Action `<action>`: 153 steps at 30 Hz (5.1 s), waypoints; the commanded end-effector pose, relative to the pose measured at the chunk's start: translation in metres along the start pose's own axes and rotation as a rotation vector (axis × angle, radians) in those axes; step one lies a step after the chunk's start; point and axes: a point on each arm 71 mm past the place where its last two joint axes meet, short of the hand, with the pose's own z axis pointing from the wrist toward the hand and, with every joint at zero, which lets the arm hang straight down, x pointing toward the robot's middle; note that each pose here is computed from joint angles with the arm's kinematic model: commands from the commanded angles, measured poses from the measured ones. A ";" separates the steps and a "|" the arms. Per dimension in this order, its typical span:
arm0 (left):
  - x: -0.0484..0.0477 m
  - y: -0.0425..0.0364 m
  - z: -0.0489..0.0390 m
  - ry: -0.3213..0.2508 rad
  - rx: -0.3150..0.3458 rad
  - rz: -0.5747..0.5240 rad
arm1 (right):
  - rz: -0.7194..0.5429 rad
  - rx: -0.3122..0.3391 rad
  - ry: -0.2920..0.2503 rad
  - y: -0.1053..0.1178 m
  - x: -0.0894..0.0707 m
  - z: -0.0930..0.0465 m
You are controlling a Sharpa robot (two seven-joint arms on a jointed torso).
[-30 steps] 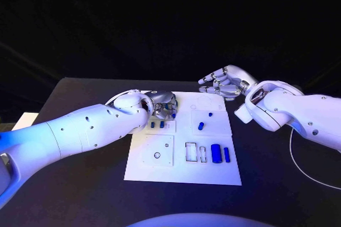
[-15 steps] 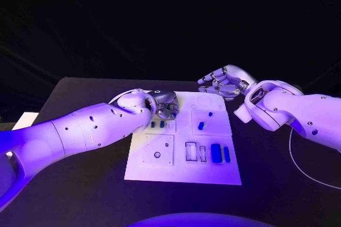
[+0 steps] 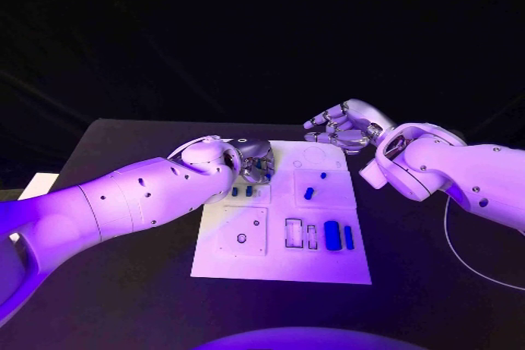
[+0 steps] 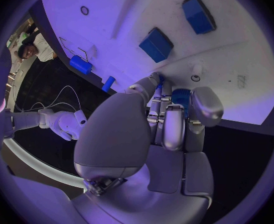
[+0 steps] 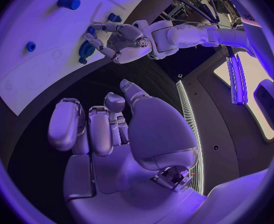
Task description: Assemble the parts on the task board
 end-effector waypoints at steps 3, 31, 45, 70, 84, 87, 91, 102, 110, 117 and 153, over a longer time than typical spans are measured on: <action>0.0097 0.0012 -0.0007 0.046 -0.022 0.020 | -0.008 -0.011 0.013 0.001 0.001 0.000; -0.0347 0.0219 -0.0390 -0.136 -0.034 -0.129 | -0.008 -0.007 0.011 0.000 0.000 -0.001; -0.0311 0.0555 -0.0533 -0.057 -0.120 -0.152 | -0.008 -0.006 0.011 -0.001 0.000 -0.001; -0.0110 0.0545 -0.0419 -0.011 -0.109 -0.171 | -0.008 -0.008 0.012 0.000 0.000 0.000; -0.0123 0.0511 -0.0423 -0.035 -0.100 -0.175 | -0.008 -0.008 0.012 -0.001 0.000 0.000; -0.0126 0.0511 -0.0428 -0.038 -0.101 -0.176 | -0.008 -0.007 0.012 -0.001 0.000 0.000; -0.0130 0.0506 -0.0435 -0.041 -0.101 -0.176 | -0.008 -0.007 0.012 -0.001 0.000 0.000; -0.0145 0.0471 -0.0449 -0.050 -0.090 -0.178 | -0.009 -0.007 0.012 -0.001 0.000 0.000; -0.0148 0.0436 -0.0445 -0.049 -0.082 -0.179 | -0.008 -0.007 0.014 -0.001 0.000 0.000; -0.0140 0.0425 -0.0427 -0.039 -0.085 -0.179 | -0.008 -0.007 0.014 0.000 0.000 0.000; -0.0103 0.0424 -0.0362 0.005 -0.105 -0.130 | -0.008 -0.008 0.015 0.000 0.000 -0.001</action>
